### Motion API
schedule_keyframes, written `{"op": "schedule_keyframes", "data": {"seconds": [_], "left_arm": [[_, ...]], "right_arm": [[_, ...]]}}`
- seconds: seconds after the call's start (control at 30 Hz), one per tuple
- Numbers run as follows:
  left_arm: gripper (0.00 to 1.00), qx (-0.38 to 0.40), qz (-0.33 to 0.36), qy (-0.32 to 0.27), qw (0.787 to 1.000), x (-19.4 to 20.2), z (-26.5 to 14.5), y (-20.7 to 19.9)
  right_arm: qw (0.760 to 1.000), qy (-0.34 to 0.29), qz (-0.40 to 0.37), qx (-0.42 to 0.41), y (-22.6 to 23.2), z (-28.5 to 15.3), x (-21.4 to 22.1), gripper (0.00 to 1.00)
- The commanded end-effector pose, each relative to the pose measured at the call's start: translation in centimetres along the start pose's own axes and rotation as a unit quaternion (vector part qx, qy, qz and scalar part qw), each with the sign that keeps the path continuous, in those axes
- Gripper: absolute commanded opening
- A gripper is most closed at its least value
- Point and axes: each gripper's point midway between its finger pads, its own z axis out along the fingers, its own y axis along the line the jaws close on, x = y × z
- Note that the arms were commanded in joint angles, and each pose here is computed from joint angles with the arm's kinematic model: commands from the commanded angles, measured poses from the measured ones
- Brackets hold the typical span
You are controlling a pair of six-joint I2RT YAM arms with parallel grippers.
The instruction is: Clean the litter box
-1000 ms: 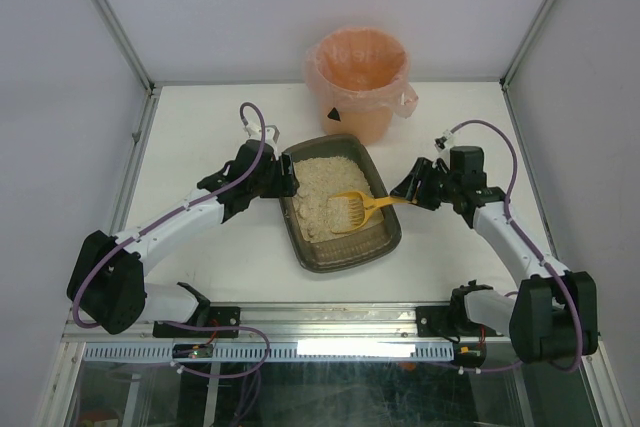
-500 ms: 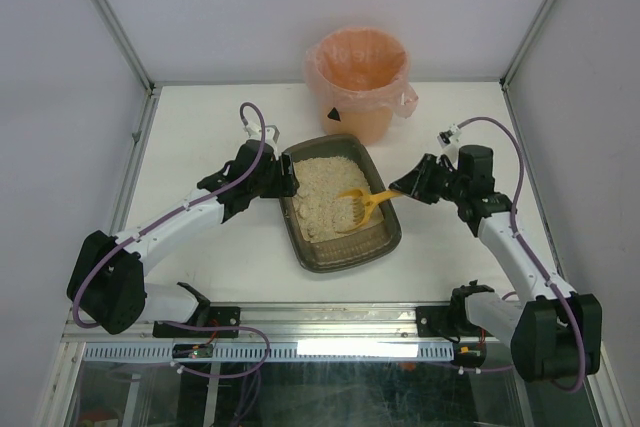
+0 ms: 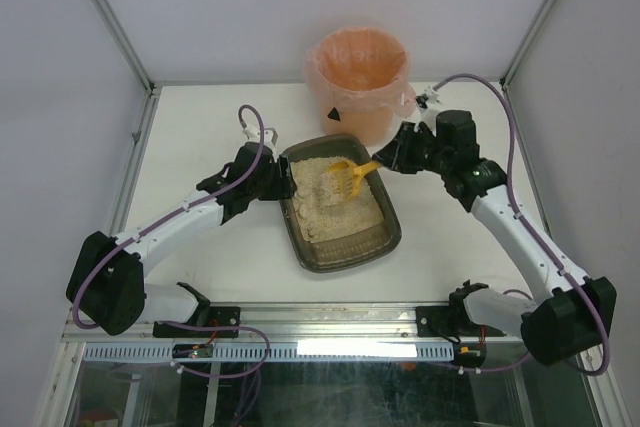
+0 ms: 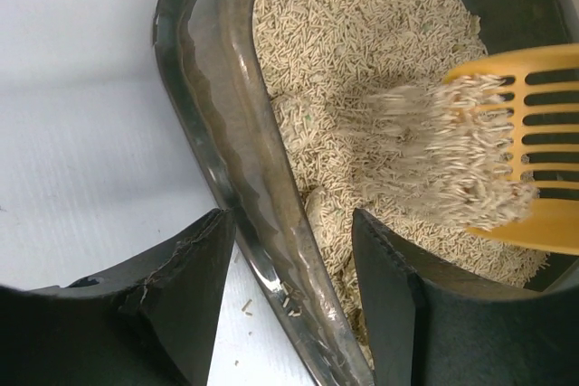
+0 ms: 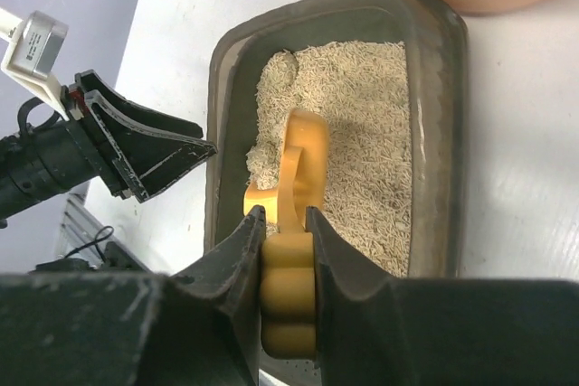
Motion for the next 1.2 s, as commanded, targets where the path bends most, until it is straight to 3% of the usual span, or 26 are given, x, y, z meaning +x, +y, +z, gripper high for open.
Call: {"op": "schedule_keyframes", "data": {"seconds": [0.0, 0.27, 0.47, 0.7, 0.97, 1.17], "left_arm": [[0.56, 0.020, -0.017, -0.030, 0.999, -1.5, -0.8, -0.6], [0.51, 0.019, -0.019, -0.027, 0.999, -1.1, -0.6, -0.4], [0.47, 0.031, -0.020, -0.012, 0.999, -0.3, -0.1, -0.8], [0.43, 0.039, -0.018, 0.002, 0.999, 0.5, 0.8, -1.1], [0.40, 0.021, -0.021, 0.008, 1.000, 0.9, 1.8, -0.5], [0.40, 0.004, -0.020, -0.005, 1.000, -0.4, 2.7, -0.4]], "right_arm": [[0.994, -0.001, -0.079, 0.069, 0.9, 1.0, -1.0, 0.00], [0.981, 0.016, -0.144, 0.132, 2.3, 3.2, -1.3, 0.00], [0.976, 0.083, -0.139, 0.145, 2.0, 5.3, 0.3, 0.00], [0.972, 0.154, -0.100, 0.145, 0.1, 7.7, 4.4, 0.00], [0.979, 0.197, 0.012, 0.058, -0.9, 8.8, 8.5, 0.00], [0.970, 0.233, 0.067, 0.005, -0.4, 9.2, 11.7, 0.00]]}}
